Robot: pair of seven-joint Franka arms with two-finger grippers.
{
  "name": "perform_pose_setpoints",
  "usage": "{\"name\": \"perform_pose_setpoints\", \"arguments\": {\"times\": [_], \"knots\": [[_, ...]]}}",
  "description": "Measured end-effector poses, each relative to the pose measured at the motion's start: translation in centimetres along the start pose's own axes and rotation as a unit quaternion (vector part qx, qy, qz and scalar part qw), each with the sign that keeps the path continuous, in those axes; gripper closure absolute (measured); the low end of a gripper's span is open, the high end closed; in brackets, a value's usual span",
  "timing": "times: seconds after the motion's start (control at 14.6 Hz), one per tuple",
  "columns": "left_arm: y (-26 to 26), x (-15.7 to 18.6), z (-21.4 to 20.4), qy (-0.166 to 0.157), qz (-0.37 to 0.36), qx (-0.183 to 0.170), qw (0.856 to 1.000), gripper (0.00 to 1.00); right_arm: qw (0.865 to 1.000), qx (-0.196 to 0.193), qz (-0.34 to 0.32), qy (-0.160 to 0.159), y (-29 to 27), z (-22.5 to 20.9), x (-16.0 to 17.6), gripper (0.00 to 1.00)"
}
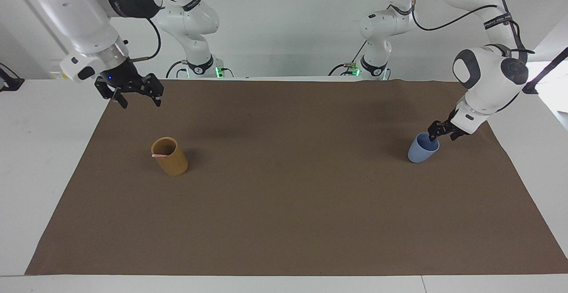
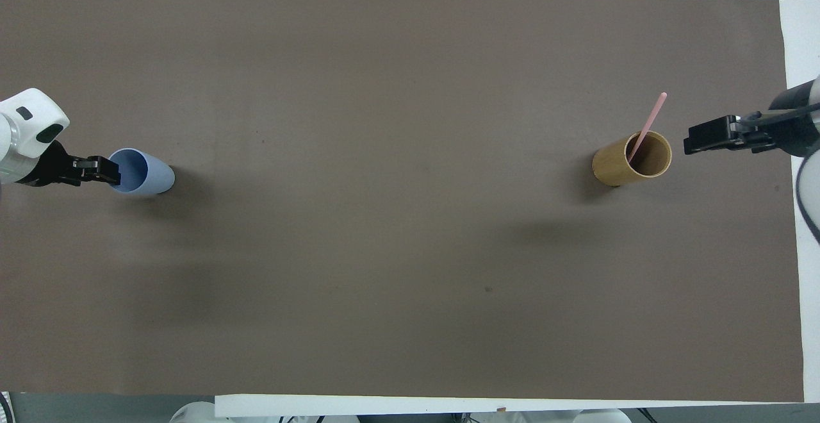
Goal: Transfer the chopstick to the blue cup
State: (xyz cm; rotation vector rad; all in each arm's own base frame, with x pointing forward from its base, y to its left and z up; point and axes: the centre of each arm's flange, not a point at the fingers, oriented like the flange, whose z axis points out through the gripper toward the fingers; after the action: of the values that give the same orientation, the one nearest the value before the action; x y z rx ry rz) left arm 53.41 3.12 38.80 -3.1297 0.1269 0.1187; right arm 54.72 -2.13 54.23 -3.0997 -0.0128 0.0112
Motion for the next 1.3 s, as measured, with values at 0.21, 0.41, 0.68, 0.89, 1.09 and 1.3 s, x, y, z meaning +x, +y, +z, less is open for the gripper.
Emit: {"name": "perform_pose_setpoints", "arguments": {"times": [0.21,0.41,0.68,0.89,1.09,1.3], "knots": [[0.1,-0.1,0.0,0.002,0.001,0.001,1.000,0.74,1.000,-0.001,-0.011,0.019,0.0,3.8,0.5,0.00],[0.5,-0.2,-0.8,0.007,0.000,-0.003,1.000,0.95,0.999,-0.004,-0.025,0.045,0.0,6.0,1.0,0.00],[1.3,0.5,-4.4,-0.007,-0.003,-0.022,1.000,0.95,0.996,-0.009,-0.044,0.082,0.2,7.7,2.6,0.00],[7.5,1.3,-8.1,-0.015,-0.009,-0.028,0.999,0.95,0.994,-0.006,-0.046,0.097,0.3,9.1,3.7,0.03],[21.3,0.1,-10.6,-0.007,-0.060,-0.038,0.997,0.95,0.994,0.010,-0.050,0.101,0.2,9.7,4.3,0.14],[32.0,-3.3,-11.1,-0.002,-0.085,-0.036,0.996,0.95,0.992,0.009,-0.076,0.102,-0.1,9.6,4.3,0.24]]}}
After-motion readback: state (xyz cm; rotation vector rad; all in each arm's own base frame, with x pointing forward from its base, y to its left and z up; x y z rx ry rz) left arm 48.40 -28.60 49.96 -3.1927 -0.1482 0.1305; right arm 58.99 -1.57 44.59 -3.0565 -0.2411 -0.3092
